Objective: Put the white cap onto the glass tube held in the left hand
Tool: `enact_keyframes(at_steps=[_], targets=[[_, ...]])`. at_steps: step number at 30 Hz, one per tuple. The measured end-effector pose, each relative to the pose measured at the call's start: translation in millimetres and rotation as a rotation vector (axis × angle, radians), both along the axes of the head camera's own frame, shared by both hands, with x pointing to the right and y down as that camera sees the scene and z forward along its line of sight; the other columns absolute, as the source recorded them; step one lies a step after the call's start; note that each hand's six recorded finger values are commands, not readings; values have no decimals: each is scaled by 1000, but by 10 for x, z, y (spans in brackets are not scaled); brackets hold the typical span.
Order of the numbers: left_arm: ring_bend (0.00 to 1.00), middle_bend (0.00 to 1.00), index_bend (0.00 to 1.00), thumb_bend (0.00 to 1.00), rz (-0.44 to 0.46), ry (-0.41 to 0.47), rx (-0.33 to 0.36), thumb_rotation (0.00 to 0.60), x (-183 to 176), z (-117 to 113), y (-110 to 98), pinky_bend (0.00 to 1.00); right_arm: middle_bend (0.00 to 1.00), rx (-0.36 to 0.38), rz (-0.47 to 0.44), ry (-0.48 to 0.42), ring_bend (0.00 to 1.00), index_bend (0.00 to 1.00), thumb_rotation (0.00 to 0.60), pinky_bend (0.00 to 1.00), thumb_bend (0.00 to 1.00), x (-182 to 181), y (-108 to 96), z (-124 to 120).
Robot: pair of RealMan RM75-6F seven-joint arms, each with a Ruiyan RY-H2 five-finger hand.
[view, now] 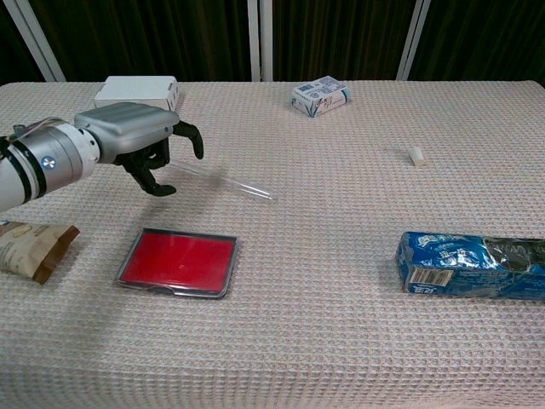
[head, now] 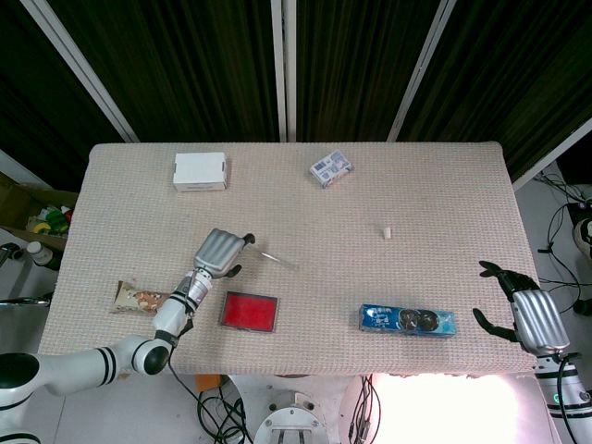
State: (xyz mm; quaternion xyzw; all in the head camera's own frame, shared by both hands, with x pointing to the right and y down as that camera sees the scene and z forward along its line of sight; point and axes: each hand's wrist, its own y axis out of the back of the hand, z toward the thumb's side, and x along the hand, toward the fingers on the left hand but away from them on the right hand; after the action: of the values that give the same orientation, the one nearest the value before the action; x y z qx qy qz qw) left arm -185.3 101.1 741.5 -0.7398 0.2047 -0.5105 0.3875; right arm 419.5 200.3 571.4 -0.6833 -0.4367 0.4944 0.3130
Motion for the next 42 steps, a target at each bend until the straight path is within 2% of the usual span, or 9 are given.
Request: enact_keyframes(at_steps=[8, 15, 37, 42], targets=[[934, 954, 371, 354, -12, 34, -32, 600, 196, 27, -78, 1000, 339, 2, -1, 4, 248, 185, 600, 313, 247, -2, -8, -8], [934, 954, 383, 357, -9, 1, -37, 600, 327, 134, -110, 1000, 339, 2, 9, 4, 248, 185, 600, 313, 245, 35, 3, -11], [937, 959, 465, 340, -49, -21, -36, 600, 360, 253, -137, 1000, 340, -4, 22, 4, 248, 185, 600, 313, 242, 89, 29, 13], [937, 959, 487, 376, -54, -27, -41, 600, 345, 274, -145, 1000, 341, 0, 22, 3, 250, 185, 600, 313, 239, 91, 26, 4]])
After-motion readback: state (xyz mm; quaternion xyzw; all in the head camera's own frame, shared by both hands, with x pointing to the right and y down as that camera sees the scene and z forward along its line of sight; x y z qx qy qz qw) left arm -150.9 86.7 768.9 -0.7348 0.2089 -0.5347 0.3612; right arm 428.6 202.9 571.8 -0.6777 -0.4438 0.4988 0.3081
